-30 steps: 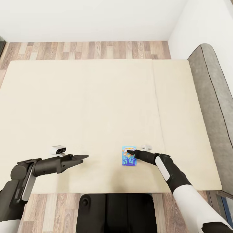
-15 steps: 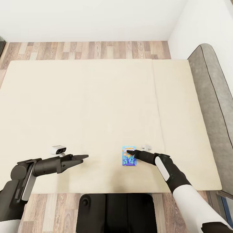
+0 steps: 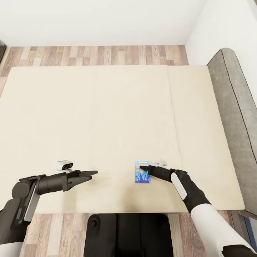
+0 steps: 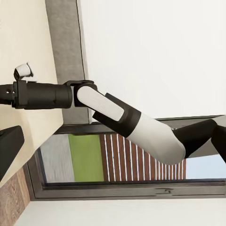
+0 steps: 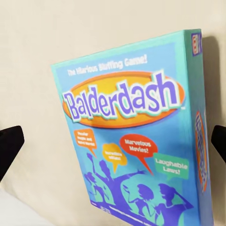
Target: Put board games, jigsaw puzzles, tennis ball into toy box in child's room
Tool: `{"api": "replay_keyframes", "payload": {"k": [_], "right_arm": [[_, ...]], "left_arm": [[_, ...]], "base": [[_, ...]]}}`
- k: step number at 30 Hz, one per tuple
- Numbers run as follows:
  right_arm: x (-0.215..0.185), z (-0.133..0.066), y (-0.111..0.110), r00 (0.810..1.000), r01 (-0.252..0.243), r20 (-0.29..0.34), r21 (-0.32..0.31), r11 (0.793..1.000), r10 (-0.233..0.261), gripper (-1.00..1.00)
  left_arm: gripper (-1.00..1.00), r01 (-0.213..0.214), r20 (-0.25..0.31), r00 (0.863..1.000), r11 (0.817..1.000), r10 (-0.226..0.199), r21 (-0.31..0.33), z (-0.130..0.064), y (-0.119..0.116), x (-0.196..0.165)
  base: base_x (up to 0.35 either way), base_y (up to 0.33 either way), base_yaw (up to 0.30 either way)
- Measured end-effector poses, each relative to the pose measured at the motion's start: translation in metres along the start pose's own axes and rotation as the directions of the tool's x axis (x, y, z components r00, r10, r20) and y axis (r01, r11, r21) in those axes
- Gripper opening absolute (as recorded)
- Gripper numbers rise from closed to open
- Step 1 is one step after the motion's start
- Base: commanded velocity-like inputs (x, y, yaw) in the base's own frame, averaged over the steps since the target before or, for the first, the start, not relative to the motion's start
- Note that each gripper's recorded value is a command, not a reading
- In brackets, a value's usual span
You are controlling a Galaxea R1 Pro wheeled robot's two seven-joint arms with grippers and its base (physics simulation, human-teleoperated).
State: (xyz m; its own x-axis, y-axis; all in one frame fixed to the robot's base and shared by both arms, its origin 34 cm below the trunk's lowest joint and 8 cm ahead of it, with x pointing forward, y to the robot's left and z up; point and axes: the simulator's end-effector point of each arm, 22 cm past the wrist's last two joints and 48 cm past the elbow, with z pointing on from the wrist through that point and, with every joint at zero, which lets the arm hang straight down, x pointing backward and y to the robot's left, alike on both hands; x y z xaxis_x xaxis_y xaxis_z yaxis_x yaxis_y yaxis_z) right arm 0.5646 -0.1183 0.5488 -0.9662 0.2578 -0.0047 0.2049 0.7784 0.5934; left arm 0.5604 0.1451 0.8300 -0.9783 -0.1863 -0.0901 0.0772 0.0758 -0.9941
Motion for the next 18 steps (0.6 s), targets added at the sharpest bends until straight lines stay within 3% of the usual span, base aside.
{"api": "replay_keyframes", "payload": {"k": [18], "right_arm": [[-0.0004,-0.0004,0.0006,1.0,0.003,0.002,-0.003,1.0,-0.003,1.0]], "left_arm": [[1.0,0.0,0.0,1.0,1.0,0.0,0.0,0.0,0.0,0.0]], "base": [[0.0,0.02,0.0]]}}
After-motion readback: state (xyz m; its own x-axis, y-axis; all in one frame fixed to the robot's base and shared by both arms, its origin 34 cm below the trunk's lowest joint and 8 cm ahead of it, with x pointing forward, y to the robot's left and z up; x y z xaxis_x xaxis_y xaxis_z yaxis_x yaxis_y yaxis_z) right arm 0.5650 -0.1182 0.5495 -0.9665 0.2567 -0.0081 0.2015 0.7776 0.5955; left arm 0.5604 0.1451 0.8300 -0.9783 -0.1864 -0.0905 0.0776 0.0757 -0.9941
